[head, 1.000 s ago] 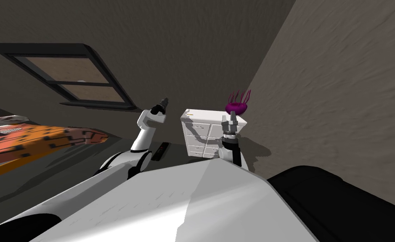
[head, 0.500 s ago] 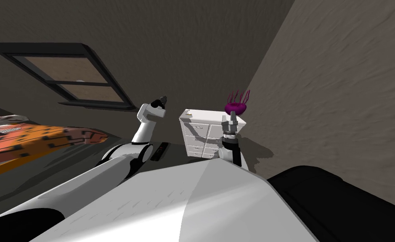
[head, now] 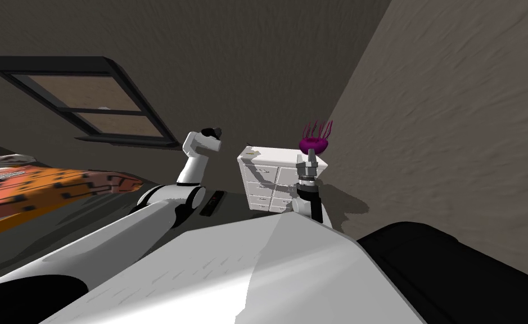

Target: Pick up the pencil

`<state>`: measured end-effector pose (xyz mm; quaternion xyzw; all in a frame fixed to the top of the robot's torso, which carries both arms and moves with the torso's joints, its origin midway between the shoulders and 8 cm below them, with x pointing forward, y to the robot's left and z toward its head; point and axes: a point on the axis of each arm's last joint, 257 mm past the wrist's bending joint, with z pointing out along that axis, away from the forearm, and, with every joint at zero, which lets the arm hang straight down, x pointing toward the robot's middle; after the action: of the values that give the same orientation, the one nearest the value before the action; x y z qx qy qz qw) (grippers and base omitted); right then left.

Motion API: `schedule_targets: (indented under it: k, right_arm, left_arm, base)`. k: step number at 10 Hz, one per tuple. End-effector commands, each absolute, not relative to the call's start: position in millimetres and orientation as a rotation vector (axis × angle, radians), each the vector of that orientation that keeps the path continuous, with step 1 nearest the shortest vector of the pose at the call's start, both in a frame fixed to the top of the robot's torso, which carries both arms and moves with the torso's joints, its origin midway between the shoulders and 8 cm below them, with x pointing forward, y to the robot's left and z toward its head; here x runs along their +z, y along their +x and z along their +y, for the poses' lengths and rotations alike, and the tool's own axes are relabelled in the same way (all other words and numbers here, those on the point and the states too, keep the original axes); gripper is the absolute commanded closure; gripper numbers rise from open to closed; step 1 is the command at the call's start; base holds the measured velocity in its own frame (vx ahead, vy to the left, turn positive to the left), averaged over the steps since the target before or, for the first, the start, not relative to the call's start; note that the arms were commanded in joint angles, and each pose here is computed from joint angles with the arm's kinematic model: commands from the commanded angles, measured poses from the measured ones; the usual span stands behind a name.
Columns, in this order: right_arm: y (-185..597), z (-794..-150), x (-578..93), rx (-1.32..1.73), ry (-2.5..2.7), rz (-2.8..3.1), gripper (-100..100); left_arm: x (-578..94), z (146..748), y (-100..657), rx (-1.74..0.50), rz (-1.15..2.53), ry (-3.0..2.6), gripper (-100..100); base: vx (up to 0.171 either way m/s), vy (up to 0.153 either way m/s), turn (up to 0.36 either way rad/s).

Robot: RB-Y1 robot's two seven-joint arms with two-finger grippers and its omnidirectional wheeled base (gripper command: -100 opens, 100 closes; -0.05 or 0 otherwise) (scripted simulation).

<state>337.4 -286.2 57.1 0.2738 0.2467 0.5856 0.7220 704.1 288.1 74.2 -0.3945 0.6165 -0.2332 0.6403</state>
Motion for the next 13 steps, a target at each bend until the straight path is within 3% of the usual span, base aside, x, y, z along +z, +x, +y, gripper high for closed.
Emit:
schedule_targets:
  k: [1, 13]
  right_arm:
    - [337, -286, 57, 1.293, 0.605, 0.545, 0]
    - [337, -286, 57, 1.293, 0.605, 0.545, 0]
  left_arm:
    - [76, 293, 707, -0.508, 1.425, -0.943, -100]
    - [50, 315, 701, -0.353, 1.596, -1.278, -100]
  base:
    - [0.013, -0.048, -0.006]
    - [0.012, -0.043, -0.016]
